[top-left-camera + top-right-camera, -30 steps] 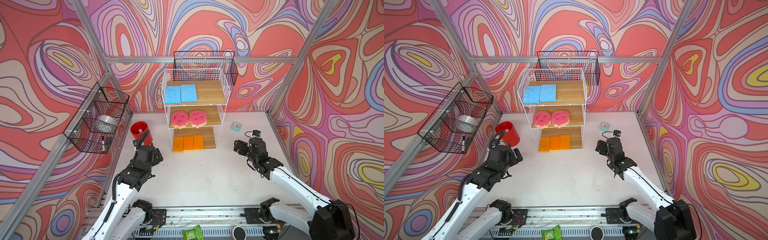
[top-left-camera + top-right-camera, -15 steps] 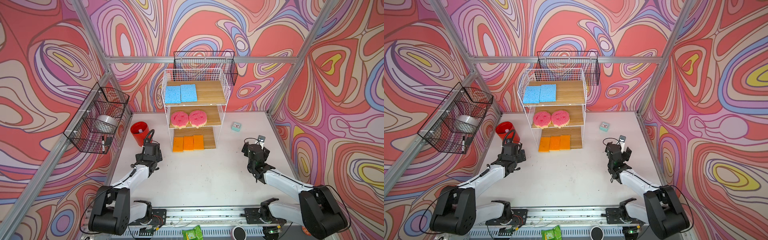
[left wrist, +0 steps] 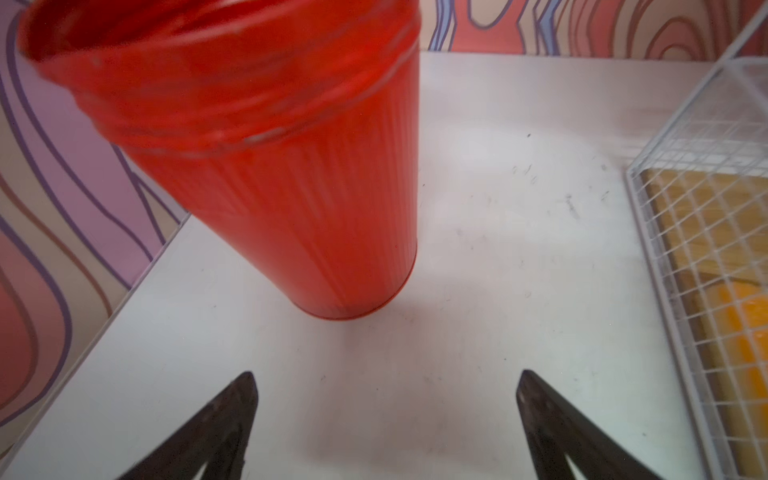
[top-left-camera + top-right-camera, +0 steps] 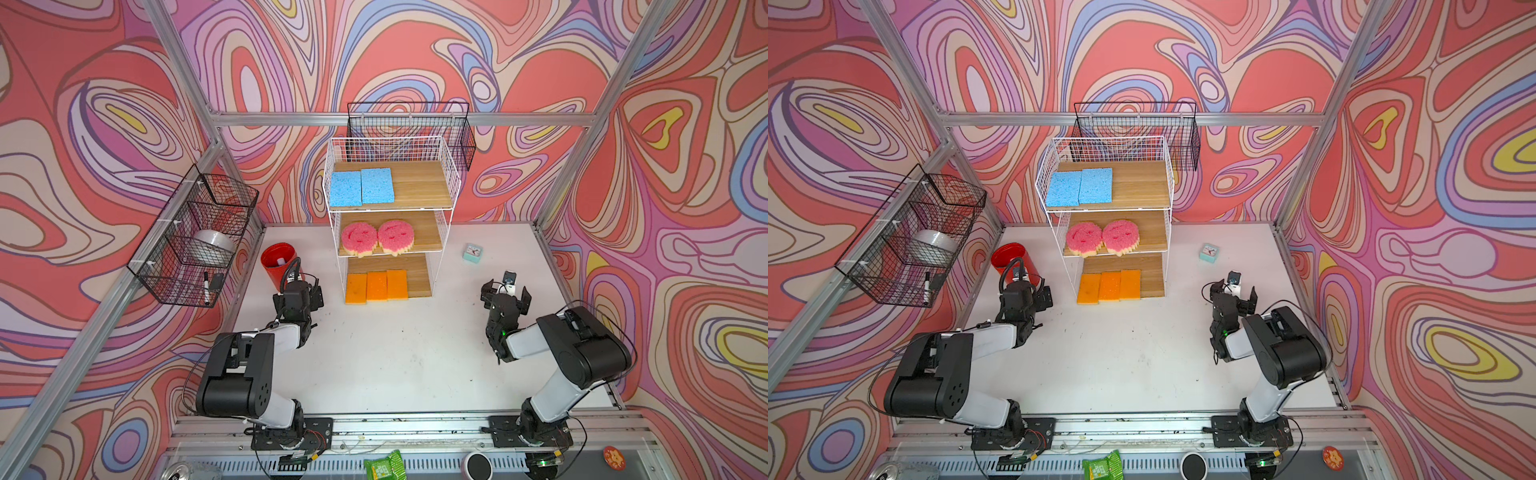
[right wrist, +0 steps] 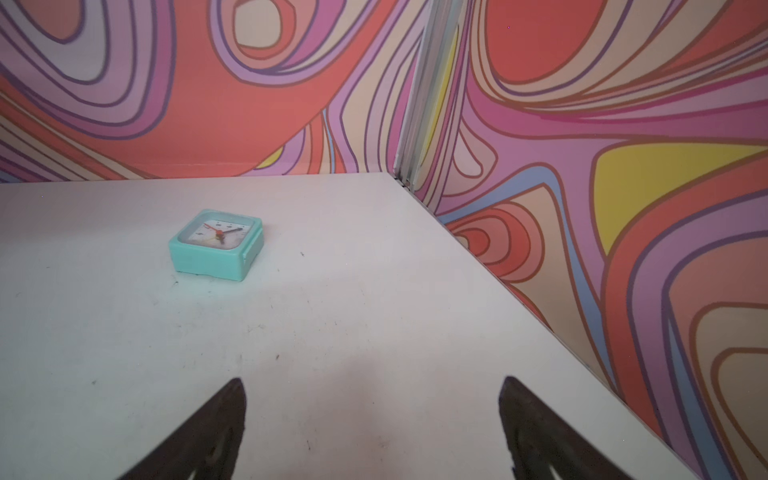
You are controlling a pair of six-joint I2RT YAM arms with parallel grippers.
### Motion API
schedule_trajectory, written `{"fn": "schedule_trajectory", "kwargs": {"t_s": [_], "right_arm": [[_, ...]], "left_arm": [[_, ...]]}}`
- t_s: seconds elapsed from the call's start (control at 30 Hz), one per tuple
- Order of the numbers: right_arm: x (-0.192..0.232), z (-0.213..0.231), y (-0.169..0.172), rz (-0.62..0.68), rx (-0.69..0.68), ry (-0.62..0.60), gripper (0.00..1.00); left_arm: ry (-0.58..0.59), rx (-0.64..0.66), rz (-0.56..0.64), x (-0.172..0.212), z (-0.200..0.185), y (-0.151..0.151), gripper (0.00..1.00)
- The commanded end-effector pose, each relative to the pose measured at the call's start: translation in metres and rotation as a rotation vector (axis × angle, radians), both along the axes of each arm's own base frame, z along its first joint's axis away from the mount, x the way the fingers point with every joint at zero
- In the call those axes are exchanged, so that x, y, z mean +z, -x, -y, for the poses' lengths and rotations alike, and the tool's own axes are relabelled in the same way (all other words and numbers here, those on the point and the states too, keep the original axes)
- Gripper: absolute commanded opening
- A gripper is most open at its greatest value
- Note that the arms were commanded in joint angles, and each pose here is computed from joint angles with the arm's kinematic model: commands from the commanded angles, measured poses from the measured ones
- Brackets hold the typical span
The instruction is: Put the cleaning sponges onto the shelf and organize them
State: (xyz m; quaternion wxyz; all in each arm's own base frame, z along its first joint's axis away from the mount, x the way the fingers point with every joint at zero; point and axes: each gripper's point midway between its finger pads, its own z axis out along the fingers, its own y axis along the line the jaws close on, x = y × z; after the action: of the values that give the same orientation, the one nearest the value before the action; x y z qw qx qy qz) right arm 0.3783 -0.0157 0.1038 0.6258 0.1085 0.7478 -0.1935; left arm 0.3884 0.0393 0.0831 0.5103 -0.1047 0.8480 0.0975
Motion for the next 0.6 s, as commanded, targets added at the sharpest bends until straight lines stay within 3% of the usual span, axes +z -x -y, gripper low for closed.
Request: {"fn": "schedule_trajectory", "kwargs": {"t_s": [0.0,0.07,0.17,0.23,0.43,0.57], "right_arm": [[0.032,-0.014,0.004,0.157,0.097,0.007,0.98],[0.027,-0.026,0.002,0.137,0.174,0.015,0.98],[0.024,-0.025,-0.002,0.13,0.216,-0.003,0.98],[0.011,-0.017,-0.009,0.099,0.267,-0.077,0.98],[-0.013,0.003,-0.049,-0.098,0.261,-0.216,0.98],[-0.008,0.004,-0.048,-0.069,0.257,-0.203,0.98]], "left_arm": [[-0.004,-0.054,0.152,0.014,0.007,0.006,0.97],[-0.036,-0.06,0.233,0.016,0.01,0.012,1.0],[-0.053,-0.082,0.136,0.009,0.018,0.004,1.0],[-0.062,-0.092,0.145,0.009,0.018,-0.001,1.0],[-0.047,-0.094,0.129,0.008,0.018,-0.001,1.0],[-0.047,-0.094,0.134,0.009,0.018,-0.001,1.0]]}}
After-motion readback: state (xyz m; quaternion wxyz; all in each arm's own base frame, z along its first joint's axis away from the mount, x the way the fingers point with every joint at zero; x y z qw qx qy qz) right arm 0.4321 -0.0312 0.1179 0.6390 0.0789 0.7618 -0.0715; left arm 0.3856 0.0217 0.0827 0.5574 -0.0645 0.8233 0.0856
